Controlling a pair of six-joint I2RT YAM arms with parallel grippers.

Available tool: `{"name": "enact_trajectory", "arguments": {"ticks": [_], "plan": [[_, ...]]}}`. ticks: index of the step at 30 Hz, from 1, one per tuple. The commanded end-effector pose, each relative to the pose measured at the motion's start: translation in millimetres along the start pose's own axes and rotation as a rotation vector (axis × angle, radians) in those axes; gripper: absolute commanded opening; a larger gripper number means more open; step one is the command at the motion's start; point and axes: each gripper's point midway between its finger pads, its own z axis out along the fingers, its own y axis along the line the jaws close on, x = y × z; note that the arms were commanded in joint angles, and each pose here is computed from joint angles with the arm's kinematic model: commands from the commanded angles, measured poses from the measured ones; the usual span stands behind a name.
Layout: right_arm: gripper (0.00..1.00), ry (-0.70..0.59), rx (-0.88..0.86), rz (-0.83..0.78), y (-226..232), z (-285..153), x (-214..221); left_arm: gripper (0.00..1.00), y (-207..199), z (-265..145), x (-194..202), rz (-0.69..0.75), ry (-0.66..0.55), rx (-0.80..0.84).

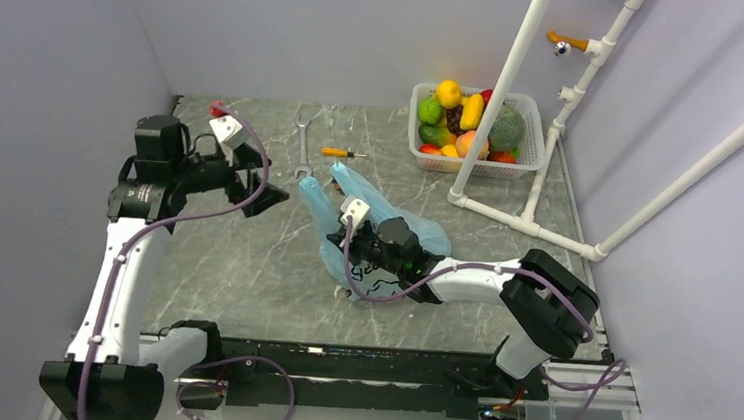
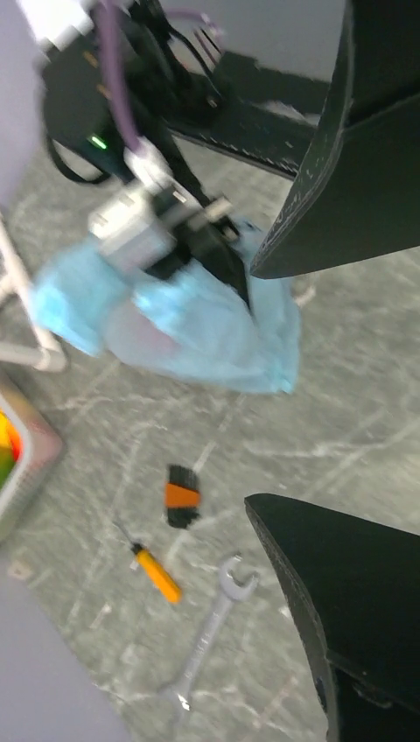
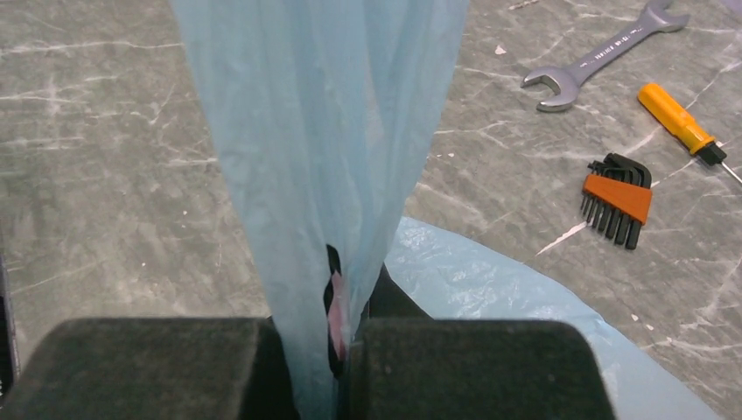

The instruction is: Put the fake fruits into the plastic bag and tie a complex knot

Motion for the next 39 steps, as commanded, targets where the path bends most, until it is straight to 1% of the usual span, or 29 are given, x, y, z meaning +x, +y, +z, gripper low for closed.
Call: {"name": "enact_trajectory", "arguments": {"ticks": [1, 3, 6, 8, 11, 12, 13, 14, 15, 16, 19, 20, 21, 22, 26, 27, 28, 30, 32, 34, 36, 39], "plan": [[0.00, -0.094, -0.014, 0.008, -0.1, -2.9, -45.0, 0.99, -1.8, -13.6, 41.8, 0.180, 0.010, 0.142], [0.00, -0.102, -0.023, 0.006, 1.1, -4.1, -47.0, 0.99, -11.3, -10.3, 47.6, 0.220, -0.025, 0.218], [0.00, -0.107, -0.041, 0.005, 4.3, -4.7, -48.9, 0.99, -17.8, 2.1, 52.9, 0.258, -0.062, 0.281], [0.00, -0.109, -0.049, 0.000, 5.3, -5.6, -48.6, 0.95, -20.4, 13.7, 59.4, 0.323, -0.062, 0.310], [0.01, -0.114, -0.058, -0.019, 6.1, -6.7, -49.0, 0.91, -27.3, 29.9, 62.9, 0.363, -0.076, 0.364], [0.01, -0.112, -0.059, -0.020, 5.7, -6.9, -49.1, 0.89, -29.3, 34.2, 61.6, 0.361, -0.082, 0.378], [0.02, -0.112, -0.060, -0.022, 5.4, -7.0, -49.9, 0.84, -31.8, 38.8, 59.5, 0.360, -0.089, 0.394], [0.02, -0.112, -0.062, -0.023, 5.9, -7.3, -50.3, 0.76, -33.9, 43.4, 58.0, 0.350, -0.093, 0.409], [0.03, -0.112, -0.064, -0.022, 6.0, -7.5, -50.6, 0.70, -37.1, 48.0, 57.1, 0.334, -0.096, 0.427], [0.03, -0.114, -0.068, -0.025, 6.5, -7.8, -51.4, 0.66, -40.0, 52.5, 55.3, 0.332, -0.107, 0.445], [0.03, -0.118, -0.073, -0.023, 7.5, -8.6, -53.3, 0.64, -46.2, 62.4, 55.2, 0.334, -0.113, 0.458], [0.04, -0.118, -0.075, -0.023, 7.8, -8.9, -53.5, 0.61, -45.6, 64.3, 53.5, 0.333, -0.120, 0.449], [0.04, -0.117, -0.074, -0.023, 7.9, -9.2, -53.7, 0.55, -44.3, 65.6, 51.2, 0.323, -0.128, 0.439], [0.04, -0.114, -0.072, -0.020, 7.5, -9.5, -53.4, 0.46, -44.5, 66.1, 51.7, 0.292, -0.123, 0.440], [0.05, -0.118, -0.080, -0.026, 8.1, -10.6, -57.3, 0.17, -48.1, 66.1, 52.7, 0.248, -0.098, 0.482], [0.08, -0.116, -0.085, -0.026, 8.9, -10.5, -57.7, 0.08, -50.3, 64.5, 51.3, 0.256, -0.097, 0.493], [0.15, -0.105, -0.094, -0.027, 10.0, -10.6, -56.9, 0.01, -51.5, 63.0, 49.6, 0.265, -0.100, 0.497], [0.34, -0.089, -0.119, -0.035, 13.7, -11.8, -59.6, 0.00, -53.5, 61.1, 47.8, 0.288, -0.105, 0.500], [0.60, -0.083, -0.145, -0.055, 17.4, -18.5, -69.0, 0.00, -51.4, 60.5, 52.0, 0.310, -0.085, 0.493], [0.77, -0.072, -0.180, -0.066, 22.7, -28.9, -83.5, 0.00, -46.6, 61.1, 59.4, 0.316, -0.046, 0.480], [0.85, -0.054, -0.206, -0.068, 27.5, -40.6, -98.2, 0.00, -43.9, 60.6, 65.3, 0.313, -0.009, 0.475], [0.87, -0.007, -0.221, -0.087, 28.3, -53.8, -111.2, 0.00, -38.1, 62.2, 65.8, 0.324, 0.007, 0.455]]}}
